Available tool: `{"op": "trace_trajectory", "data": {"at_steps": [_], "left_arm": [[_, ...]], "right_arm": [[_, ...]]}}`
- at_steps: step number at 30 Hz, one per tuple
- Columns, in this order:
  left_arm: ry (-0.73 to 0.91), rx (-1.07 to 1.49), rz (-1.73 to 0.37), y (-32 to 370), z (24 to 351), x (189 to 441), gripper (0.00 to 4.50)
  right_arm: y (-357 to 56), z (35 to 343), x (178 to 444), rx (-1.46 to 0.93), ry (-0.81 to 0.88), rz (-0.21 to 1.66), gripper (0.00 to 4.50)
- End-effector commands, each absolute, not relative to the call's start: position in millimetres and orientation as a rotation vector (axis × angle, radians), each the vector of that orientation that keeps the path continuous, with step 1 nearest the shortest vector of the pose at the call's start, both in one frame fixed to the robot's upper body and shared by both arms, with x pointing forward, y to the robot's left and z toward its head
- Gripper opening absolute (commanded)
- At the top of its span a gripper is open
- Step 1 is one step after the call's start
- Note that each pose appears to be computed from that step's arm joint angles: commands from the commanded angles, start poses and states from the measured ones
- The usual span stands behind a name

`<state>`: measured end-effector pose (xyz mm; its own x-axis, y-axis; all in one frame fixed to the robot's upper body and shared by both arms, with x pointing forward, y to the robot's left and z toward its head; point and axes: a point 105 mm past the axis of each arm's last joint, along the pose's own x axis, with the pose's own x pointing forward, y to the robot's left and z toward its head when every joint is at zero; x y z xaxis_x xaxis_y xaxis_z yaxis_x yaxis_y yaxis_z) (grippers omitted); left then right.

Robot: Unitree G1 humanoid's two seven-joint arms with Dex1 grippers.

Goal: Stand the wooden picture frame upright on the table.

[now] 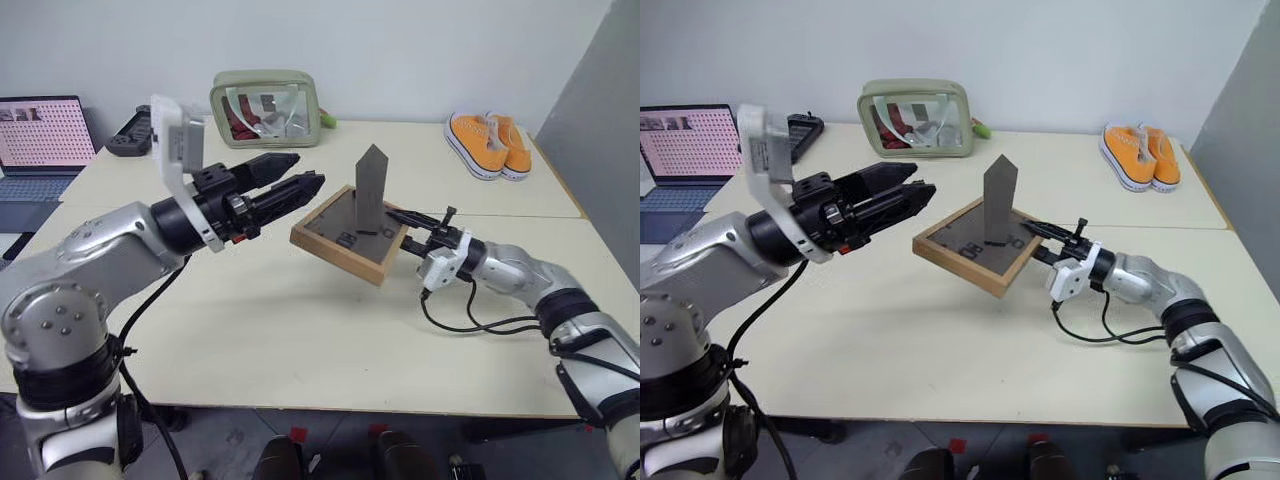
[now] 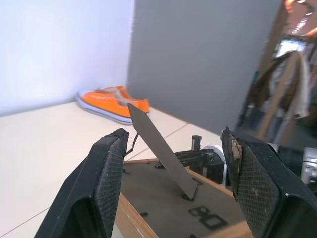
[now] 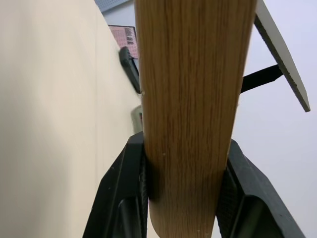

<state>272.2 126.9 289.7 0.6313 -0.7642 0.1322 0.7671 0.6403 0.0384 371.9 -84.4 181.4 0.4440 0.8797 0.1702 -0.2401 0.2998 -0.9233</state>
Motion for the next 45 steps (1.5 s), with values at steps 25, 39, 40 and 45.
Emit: {"op": "trace_trajectory", "data": {"at_steps": [25,39,40,45], "left_arm": [[-0.012,0.223,-0.581,187.8,235.7,244.3,3.21],[-0.001,0.228,-0.577,199.7,242.3,253.0,3.22],[-0.004,0.224,-0.580,199.4,243.4,254.3,3.22],[-0.010,0.205,-0.590,197.0,244.9,257.1,3.22]], "right_arm": [[-41.1,134.6,382.0,0.182,-0.014,1.203,1.30],[-50.6,104.8,377.3,0.236,0.049,1.087,1.64],[-52.1,104.5,379.4,0.227,0.053,1.074,1.98],[-56.1,103.4,384.4,0.170,0.057,1.030,3.05]]}}
